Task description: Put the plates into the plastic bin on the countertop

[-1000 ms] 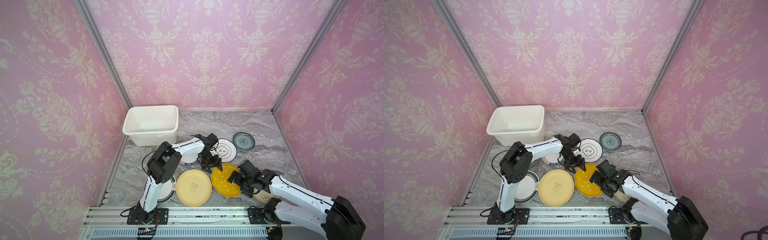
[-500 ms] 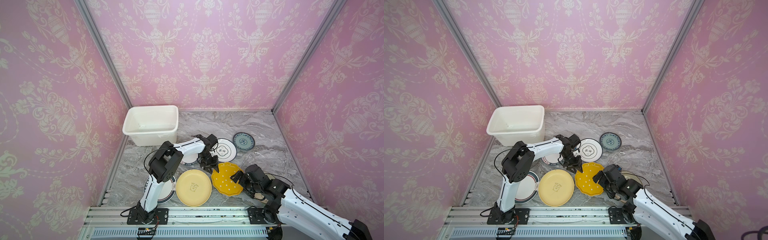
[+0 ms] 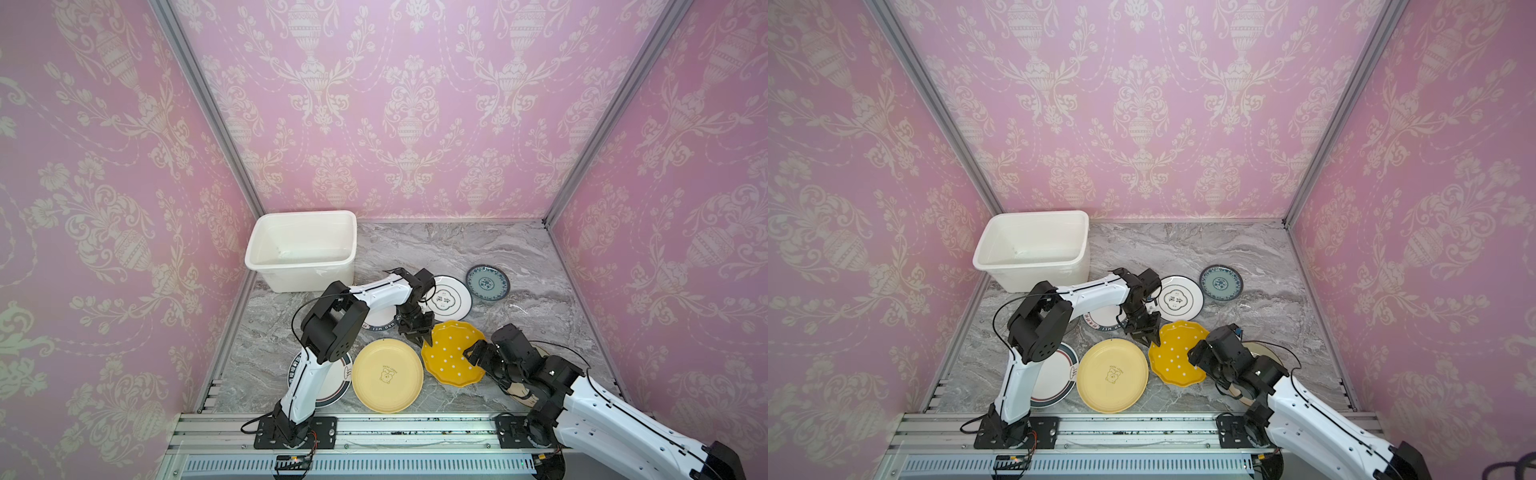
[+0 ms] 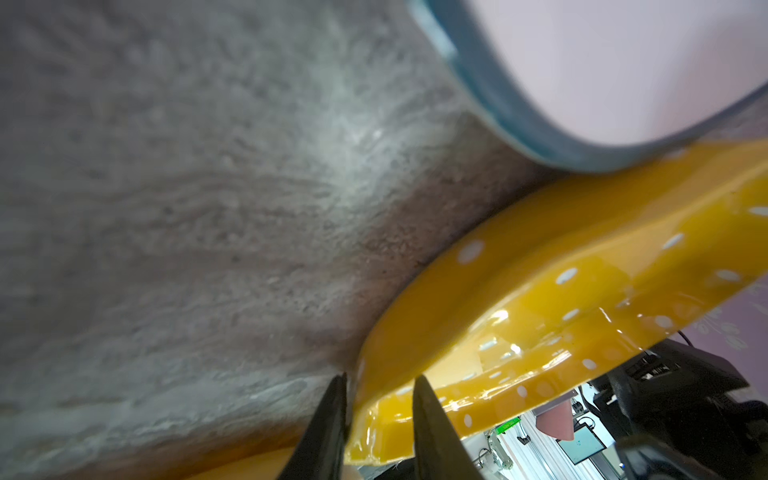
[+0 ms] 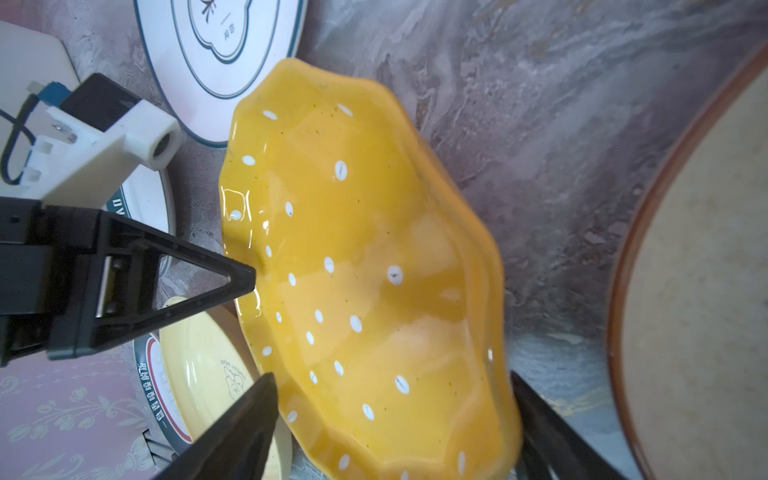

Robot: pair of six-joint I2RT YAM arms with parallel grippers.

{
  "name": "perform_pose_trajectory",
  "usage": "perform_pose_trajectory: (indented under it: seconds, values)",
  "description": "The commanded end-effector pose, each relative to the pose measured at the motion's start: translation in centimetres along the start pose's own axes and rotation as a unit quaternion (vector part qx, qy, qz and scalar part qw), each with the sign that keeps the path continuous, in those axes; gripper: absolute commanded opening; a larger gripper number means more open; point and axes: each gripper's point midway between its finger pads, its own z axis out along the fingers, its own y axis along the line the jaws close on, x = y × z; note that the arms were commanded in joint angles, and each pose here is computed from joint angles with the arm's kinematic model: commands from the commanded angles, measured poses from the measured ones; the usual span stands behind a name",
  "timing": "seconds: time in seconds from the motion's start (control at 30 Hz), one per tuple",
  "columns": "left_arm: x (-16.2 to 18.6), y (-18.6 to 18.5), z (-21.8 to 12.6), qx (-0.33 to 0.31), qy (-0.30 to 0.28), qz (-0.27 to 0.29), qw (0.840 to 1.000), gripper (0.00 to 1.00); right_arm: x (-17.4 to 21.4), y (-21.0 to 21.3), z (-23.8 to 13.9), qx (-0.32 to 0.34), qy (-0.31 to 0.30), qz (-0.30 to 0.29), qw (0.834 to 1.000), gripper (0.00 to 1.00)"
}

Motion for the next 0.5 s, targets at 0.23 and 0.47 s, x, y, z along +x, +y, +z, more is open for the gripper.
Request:
perform_pose_trajectory:
  seconds: [0.23,0.47]
  values:
    - [0.67,-2.96,0.23,0.036,0.015,0.042,0.998,0.29,-1.32,8.47,-2.29,-0.148,-0.024,-0.041,0.988,0.73]
    - [0.74,-3.06,0.24,0.037,0.016,0.043,0.998,0.29,-1.18,8.71,-2.03,-0.142,-0.024,-0.051,0.988,0.65]
